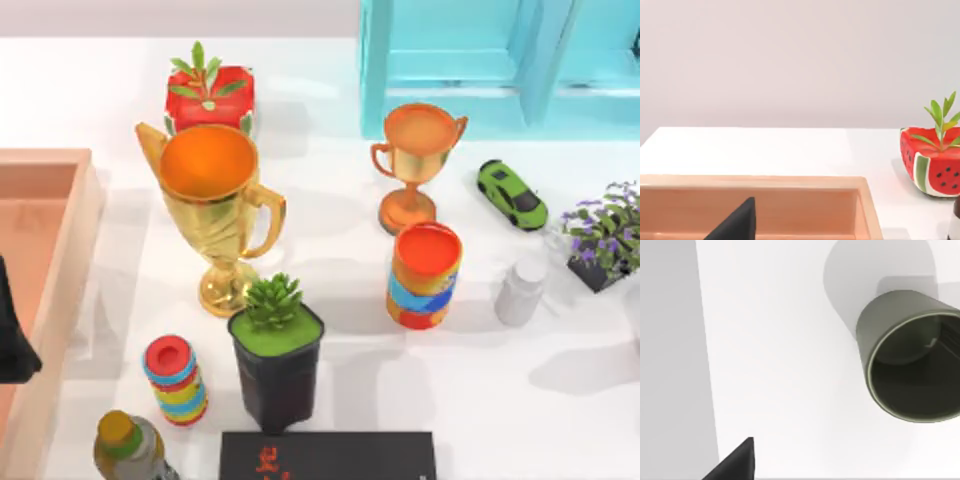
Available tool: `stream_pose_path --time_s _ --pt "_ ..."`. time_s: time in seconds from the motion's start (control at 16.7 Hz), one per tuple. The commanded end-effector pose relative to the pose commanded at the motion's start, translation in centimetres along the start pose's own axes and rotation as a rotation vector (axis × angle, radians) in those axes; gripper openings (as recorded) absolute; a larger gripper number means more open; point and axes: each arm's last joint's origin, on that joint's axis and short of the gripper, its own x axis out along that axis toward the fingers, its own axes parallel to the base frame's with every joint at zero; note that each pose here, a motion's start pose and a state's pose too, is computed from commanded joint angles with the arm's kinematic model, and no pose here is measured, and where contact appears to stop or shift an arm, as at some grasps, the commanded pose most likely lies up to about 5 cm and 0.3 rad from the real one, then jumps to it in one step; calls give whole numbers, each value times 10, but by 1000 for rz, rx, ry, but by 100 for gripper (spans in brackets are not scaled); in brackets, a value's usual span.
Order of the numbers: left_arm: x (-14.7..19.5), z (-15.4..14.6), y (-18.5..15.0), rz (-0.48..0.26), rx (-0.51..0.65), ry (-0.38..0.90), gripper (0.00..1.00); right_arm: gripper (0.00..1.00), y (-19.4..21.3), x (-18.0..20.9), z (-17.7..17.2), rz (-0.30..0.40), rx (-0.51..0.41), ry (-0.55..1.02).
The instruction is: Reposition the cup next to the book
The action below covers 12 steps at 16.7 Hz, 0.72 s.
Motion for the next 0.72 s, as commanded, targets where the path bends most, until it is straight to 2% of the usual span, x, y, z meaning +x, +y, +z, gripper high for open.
stream_pose_path --time_s 0.48,0.72 --pt "0 0 0 0 0 0 100 100 0 82 -1 -5 0 6" --pt "0 0 0 0 0 0 100 100 1 90 0 -2 0 2"
